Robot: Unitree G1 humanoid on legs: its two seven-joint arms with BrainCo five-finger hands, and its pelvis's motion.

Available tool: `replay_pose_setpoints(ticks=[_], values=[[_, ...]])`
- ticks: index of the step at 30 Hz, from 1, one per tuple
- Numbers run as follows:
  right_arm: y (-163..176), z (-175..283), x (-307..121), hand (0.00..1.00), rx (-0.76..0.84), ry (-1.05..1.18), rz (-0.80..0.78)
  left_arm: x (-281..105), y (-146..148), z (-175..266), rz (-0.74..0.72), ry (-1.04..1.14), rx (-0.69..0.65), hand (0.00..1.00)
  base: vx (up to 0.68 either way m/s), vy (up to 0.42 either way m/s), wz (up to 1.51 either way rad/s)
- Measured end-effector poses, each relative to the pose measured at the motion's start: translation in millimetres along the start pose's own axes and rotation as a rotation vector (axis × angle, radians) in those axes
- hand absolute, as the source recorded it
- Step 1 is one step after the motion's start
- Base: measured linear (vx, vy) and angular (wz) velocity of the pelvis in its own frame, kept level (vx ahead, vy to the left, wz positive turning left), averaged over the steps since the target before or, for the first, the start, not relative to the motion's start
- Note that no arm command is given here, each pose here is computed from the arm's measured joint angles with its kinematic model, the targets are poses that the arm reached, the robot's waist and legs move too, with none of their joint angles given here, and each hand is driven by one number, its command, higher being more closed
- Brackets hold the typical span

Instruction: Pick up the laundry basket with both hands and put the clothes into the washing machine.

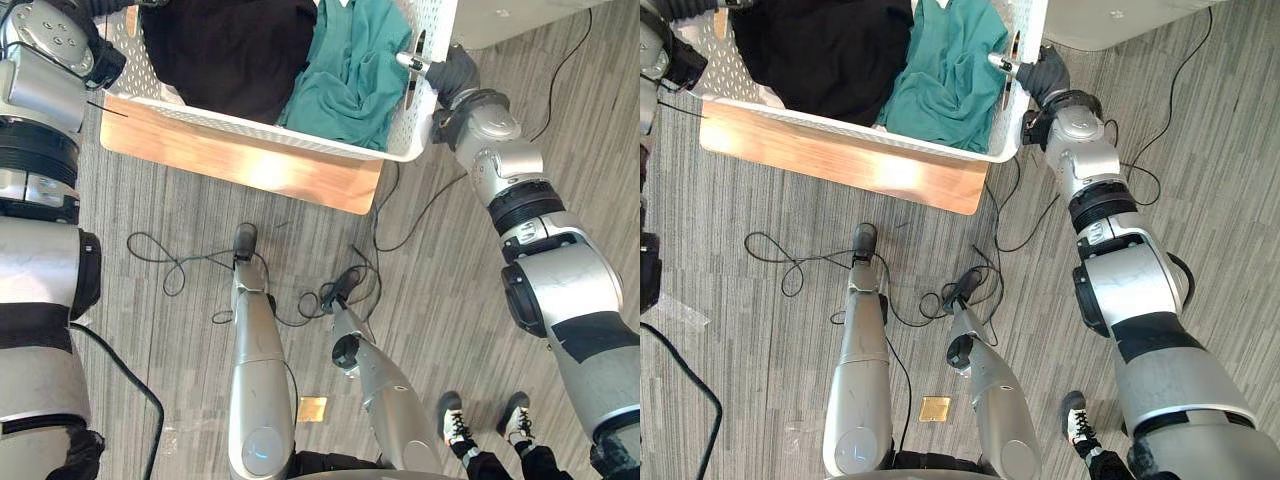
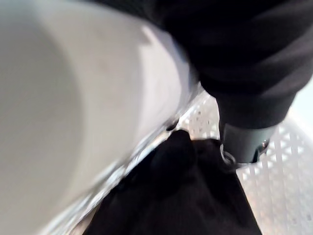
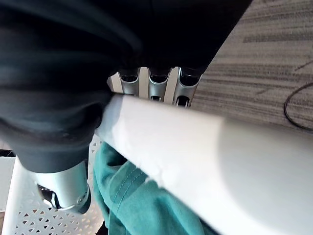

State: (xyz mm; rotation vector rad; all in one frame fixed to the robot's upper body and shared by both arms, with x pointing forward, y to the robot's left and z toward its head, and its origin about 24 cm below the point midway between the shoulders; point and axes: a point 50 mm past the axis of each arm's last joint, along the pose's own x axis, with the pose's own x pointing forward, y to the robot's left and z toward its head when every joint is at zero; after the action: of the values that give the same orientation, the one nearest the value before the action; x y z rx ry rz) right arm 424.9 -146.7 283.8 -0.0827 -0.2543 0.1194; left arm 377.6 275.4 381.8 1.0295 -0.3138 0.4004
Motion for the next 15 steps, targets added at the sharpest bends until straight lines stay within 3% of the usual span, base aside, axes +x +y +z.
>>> replay_pose_setpoints(ticks=[11, 15], values=[[-19.3, -5.2, -36.8, 1.00, 0.138, -0.179, -0.170, -40.5, -29.5, -12.5, 0.159, -0.134, 0.107, 1.00, 0.09, 0.022, 0.03], [-34.2, 1.6, -57.9, 1.00, 0.165, -0.273, -0.228, -63.4, -58.0, -19.2, 0.137, -0.179, 0.130, 1.00, 0.10, 0.055, 0.08]])
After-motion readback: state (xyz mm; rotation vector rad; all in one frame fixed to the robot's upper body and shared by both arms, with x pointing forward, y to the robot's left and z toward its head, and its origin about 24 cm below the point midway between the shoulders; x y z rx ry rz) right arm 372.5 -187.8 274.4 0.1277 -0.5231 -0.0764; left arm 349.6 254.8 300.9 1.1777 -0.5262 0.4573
